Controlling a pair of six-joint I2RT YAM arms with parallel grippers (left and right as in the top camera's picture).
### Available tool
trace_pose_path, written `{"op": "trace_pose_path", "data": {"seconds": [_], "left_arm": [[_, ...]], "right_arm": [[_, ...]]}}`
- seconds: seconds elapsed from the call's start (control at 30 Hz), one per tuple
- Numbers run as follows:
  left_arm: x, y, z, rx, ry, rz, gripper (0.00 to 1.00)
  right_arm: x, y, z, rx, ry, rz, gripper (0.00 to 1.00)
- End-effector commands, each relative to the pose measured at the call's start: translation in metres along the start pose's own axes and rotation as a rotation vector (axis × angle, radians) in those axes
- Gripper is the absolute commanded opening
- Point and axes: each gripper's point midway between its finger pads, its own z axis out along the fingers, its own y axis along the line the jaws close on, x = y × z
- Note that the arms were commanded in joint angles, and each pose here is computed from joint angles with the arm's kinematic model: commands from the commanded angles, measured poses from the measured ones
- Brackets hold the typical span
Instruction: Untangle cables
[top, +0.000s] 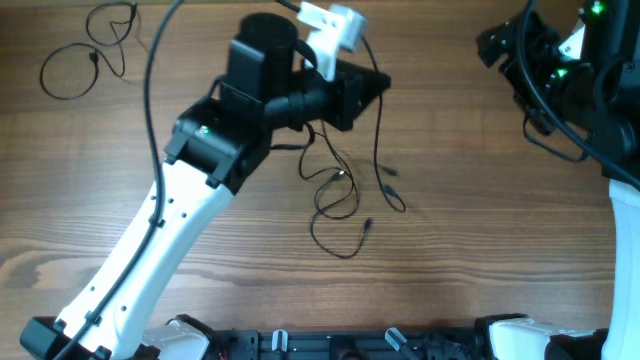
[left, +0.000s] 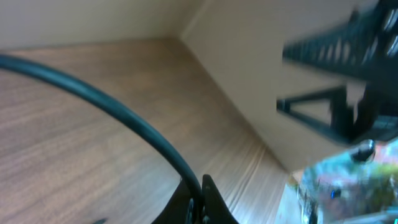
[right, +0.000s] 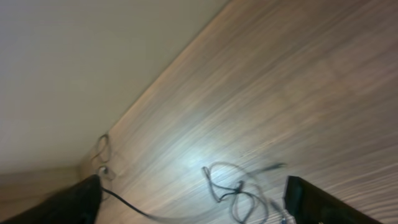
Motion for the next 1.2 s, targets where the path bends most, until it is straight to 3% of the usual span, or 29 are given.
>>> {"op": "trace_pose_path", "data": {"seconds": [0.0, 0.2, 0.27, 0.33, 0.47, 0.6, 0.7, 0.83, 1.17], "left_arm": [[-0.042, -0.031, -0.021, 0.130, -0.144, -0.008, 0.04], [-0.116, -0.100, -0.064, 0.401, -0.461, 0.082, 0.04], [-0.132, -0.105, -0.078, 0.413, -0.534, 0.088, 0.04], [-0.151, -0.080, -0.089, 0.316, -0.610, 0.059, 0.04], [-0.176, 0.052, -0.132, -0.093, -0.727, -0.123, 0.04], [-0.167, 0.165, -0.219, -0.407, -0.792, -0.277, 0.04], [-0.147, 0.203, -0.249, -0.525, -0.782, -0.382, 0.04], [-0.109, 0.242, -0.266, -0.641, -0.718, -0.543, 0.04], [-0.121, 0.231, -0.263, -0.539, -0.758, -0.595, 0.04]], "right_arm": [[-0.005, -0.017, -0.005, 0.081, -0.042, -0.069, 1.00], [0.003, -0.027, 0.003, 0.129, 0.005, -0.084, 1.00], [0.005, -0.029, 0.006, 0.141, 0.023, -0.083, 1.00], [0.008, -0.033, 0.009, 0.161, 0.042, -0.082, 1.00], [0.012, -0.038, 0.009, 0.182, 0.062, -0.082, 1.00], [0.015, -0.041, 0.013, 0.193, 0.072, -0.081, 1.00], [0.015, -0.041, 0.014, 0.195, 0.075, -0.080, 1.00], [0.016, -0.041, 0.015, 0.194, 0.080, -0.078, 0.99], [0.018, -0.042, 0.014, 0.201, 0.090, -0.080, 0.99]]}}
